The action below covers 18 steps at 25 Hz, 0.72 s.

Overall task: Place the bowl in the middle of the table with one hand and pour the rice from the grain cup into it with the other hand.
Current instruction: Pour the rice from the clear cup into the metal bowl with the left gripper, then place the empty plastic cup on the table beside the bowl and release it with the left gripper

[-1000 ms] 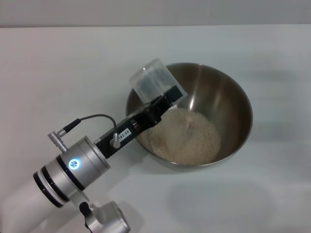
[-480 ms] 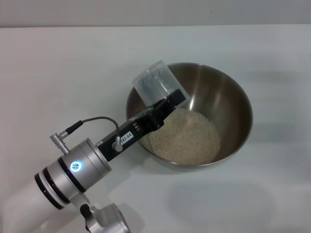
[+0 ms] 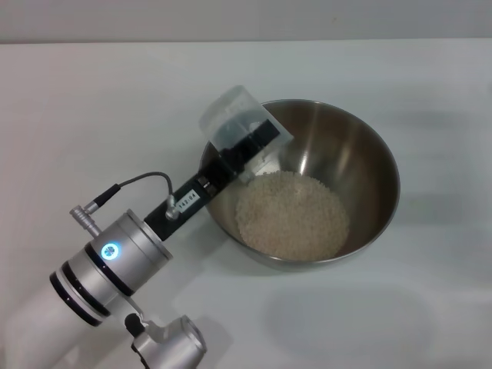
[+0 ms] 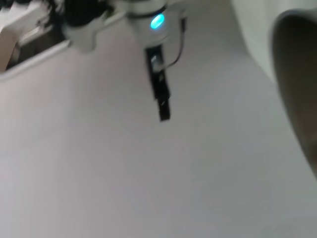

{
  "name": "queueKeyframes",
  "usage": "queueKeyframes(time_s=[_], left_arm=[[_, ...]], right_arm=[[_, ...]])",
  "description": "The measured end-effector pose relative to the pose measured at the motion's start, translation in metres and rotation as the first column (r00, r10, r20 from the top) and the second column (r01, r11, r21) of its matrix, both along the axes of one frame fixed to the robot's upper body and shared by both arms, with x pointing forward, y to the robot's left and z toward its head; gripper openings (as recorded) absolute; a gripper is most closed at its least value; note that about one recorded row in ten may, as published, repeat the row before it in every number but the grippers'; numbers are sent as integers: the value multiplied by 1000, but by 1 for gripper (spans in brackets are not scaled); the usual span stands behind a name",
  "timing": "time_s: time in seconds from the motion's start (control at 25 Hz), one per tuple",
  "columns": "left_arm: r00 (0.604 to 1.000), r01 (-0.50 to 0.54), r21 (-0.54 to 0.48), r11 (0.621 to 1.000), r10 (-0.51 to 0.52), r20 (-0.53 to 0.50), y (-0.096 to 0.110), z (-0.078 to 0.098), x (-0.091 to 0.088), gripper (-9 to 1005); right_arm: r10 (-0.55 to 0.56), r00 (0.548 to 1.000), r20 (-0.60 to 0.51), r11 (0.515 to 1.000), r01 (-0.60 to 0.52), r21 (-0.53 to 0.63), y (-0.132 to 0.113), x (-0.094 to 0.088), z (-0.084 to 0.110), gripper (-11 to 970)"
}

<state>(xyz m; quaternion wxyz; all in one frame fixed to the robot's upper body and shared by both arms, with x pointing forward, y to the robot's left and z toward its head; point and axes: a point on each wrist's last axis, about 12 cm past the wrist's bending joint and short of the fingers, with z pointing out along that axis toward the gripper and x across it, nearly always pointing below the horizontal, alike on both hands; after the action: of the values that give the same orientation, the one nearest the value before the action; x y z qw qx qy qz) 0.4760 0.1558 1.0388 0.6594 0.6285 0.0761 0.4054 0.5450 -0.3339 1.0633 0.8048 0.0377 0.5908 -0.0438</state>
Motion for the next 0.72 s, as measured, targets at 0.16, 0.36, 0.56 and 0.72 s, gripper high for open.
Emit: queueKeyframes(time_s=[0.16, 0.36, 0.56, 0.72], left_arm=[[993, -17, -153, 988, -1, -116, 3, 5, 1, 31], [953, -73, -427, 901, -64, -297, 14, 14, 6, 31], [886, -189, -612, 768, -136, -444, 30, 14, 10, 31], [817, -318, -692, 648, -183, -547, 43, 8, 16, 31]], right_arm=[[2, 1000, 1, 1000, -2, 1, 0, 1, 0, 723], [5, 1000, 5, 1000, -5, 2, 1, 1, 1, 723], [7, 1000, 19, 1000, -7, 9, 2, 1, 3, 723], [15, 1000, 23, 999, -15, 34, 3, 1, 3, 723]])
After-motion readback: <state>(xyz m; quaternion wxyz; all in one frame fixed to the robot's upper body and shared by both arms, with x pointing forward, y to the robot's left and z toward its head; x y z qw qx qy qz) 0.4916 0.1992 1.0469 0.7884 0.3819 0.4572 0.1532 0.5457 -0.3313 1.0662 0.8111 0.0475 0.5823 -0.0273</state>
